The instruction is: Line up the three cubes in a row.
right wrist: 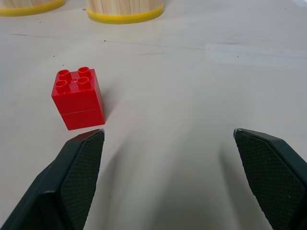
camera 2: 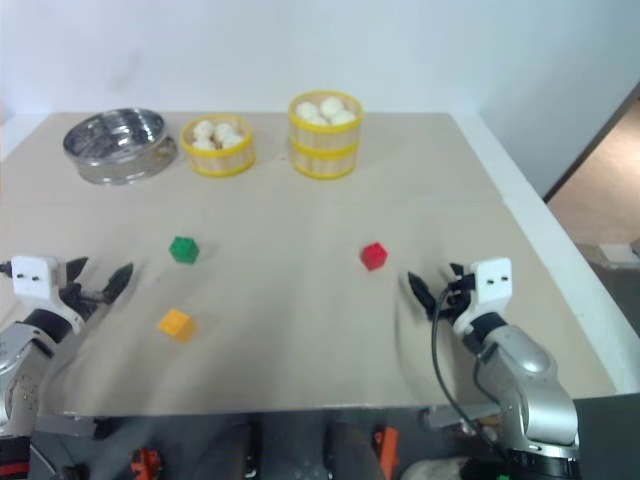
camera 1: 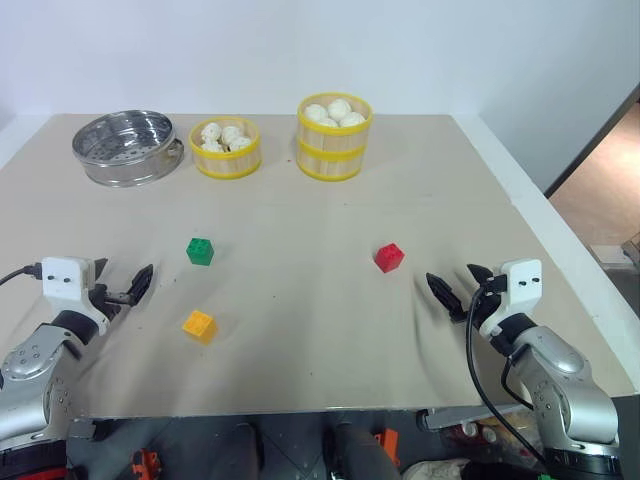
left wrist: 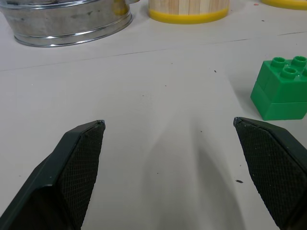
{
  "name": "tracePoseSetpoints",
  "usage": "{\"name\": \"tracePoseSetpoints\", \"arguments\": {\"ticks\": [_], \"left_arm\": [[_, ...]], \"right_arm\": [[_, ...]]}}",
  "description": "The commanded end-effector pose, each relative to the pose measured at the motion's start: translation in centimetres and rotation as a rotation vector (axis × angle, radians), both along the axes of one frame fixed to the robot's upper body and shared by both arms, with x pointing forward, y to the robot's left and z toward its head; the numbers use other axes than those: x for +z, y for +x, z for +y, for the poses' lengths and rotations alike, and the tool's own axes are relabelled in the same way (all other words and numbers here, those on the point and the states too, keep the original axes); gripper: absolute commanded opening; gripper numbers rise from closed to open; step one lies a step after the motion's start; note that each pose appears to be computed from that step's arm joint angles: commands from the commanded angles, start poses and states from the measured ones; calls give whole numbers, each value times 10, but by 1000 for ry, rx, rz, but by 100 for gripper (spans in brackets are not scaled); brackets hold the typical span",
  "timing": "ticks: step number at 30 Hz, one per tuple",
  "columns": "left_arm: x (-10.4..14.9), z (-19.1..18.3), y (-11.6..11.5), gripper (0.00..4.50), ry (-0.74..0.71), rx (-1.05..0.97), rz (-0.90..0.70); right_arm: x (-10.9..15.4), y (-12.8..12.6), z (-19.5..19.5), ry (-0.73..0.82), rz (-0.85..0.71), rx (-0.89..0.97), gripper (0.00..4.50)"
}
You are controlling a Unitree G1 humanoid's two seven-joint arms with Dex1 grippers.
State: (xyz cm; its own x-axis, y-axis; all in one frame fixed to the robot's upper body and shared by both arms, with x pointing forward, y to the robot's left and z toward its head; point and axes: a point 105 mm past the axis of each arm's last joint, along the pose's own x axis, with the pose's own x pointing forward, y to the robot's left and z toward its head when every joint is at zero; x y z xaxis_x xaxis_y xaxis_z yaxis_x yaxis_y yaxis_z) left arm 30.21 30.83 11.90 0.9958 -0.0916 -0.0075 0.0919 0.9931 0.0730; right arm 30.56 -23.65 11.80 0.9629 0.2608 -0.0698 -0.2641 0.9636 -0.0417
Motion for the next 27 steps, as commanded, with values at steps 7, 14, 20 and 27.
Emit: {"name": "tracePoseSetpoints", "arguments": {"ticks": [7, 14, 20, 27], "left_arm": [[17, 12, -10, 445, 5, -8, -111], [17, 16, -11, 445, 19, 11, -124], [46, -9, -12, 445, 4, -157, -191], [76, -111, -28, 445, 145, -731, -82]], "right_arm": [[-2, -4, -4, 11, 8, 77, 450], [4, -5, 6, 13, 3, 92, 450], [18, -3, 14, -33, -33, 123, 450], [61, 17, 44, -24, -127, 188, 450]]}}
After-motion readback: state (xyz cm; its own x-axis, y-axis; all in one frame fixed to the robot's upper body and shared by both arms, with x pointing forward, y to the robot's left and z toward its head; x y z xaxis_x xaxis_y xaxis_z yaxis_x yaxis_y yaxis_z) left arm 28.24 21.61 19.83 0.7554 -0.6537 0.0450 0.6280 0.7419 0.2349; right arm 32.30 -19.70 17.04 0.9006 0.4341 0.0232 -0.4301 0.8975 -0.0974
